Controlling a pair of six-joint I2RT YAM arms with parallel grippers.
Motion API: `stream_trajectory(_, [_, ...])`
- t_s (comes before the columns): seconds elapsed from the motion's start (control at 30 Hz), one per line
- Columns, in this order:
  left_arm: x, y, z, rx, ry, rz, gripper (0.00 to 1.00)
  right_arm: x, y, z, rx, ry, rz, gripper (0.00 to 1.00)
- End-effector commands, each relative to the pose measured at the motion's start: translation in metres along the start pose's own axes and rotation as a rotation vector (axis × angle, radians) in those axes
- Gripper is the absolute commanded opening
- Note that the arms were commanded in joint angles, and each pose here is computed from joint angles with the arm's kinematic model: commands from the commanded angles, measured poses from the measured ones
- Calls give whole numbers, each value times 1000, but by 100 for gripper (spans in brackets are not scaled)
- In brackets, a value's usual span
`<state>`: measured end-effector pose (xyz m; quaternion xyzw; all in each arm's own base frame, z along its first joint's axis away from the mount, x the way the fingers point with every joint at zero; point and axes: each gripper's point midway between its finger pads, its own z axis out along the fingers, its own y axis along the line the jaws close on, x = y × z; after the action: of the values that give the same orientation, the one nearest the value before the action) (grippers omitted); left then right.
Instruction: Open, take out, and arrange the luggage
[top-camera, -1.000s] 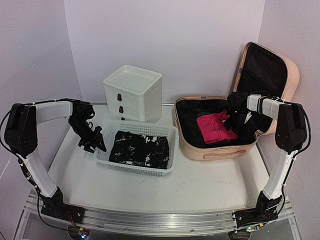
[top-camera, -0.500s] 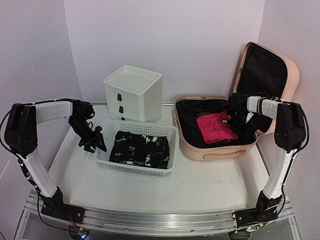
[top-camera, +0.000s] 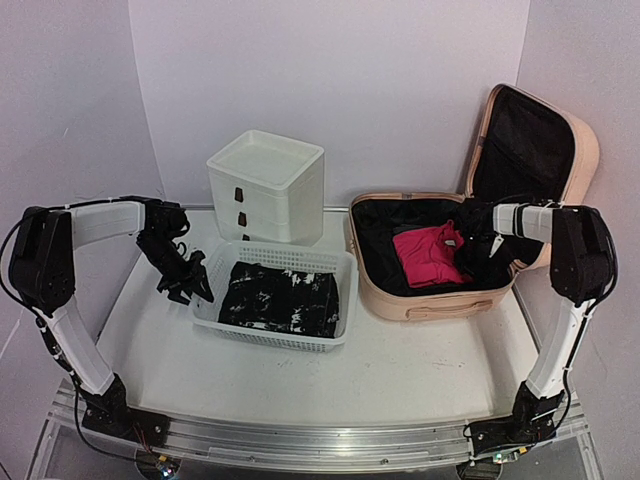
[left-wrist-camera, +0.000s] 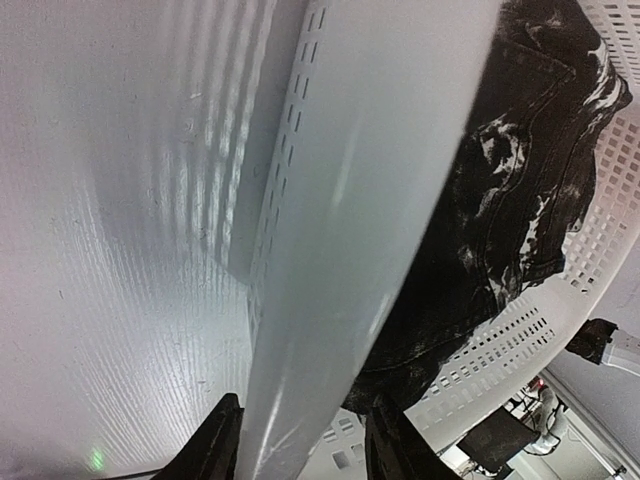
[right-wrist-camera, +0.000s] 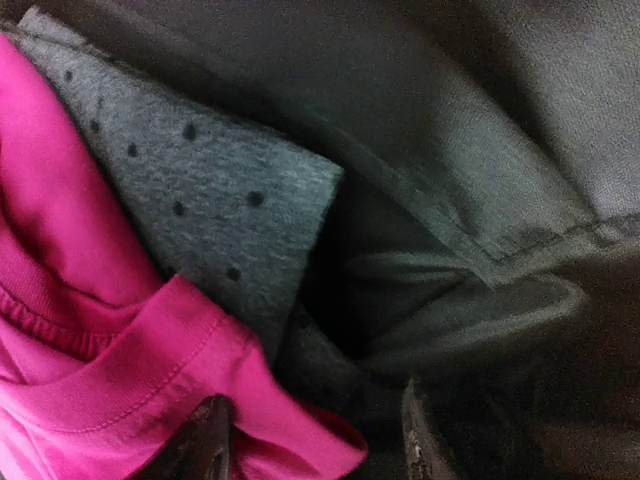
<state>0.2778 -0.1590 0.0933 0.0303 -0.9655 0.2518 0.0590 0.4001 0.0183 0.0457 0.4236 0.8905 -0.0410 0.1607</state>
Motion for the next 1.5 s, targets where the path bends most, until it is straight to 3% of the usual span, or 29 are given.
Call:
stream_trajectory(0.0, [-13,-22,-18,59,-53,64,42,-13,10,-7,-49,-50,31,39])
stream_trajectory(0.13, [-13,-21,-17,55,-54,64,42,-33,15,-20,-51,-130,19,17])
stream_trajectory(0.2, [-14,-21,-17,53,-54,65,42,-43,16,-30,-52,-169,-8,1])
stream_trajectory(0.47, [-15,-21,-17,50,-58,65,42,-30,-41,-25,128,-205,156,0])
stream_trajectory(0.6, [-15,-23,-17,58,-52,70,42,-36,-33,-7,181,-204,47,0])
stream_trajectory(0.67, [-15,-23,-16,63,-49,70,42,-43,-13,-9,151,-191,-50,7])
stream_trajectory(0.83, [-16,-22,-16,58,-50,64,43,-42,-5,-43,68,-155,-210,45])
stream_trajectory(0.97, [-17,-22,-15,59,-47,63,44,-35,-6,-80,-3,-117,-410,64])
stream_trajectory(1.23, [-19,-26,-10,88,-21,68,45,22,54,-104,-275,-40,-1037,78])
stream_trajectory(1.3, [-19,-26,-9,90,-16,70,46,18,57,-105,-256,-59,-1008,82])
stream_trajectory(1.47, [-19,-26,-10,86,-22,67,48,22,56,-104,-236,56,-659,83])
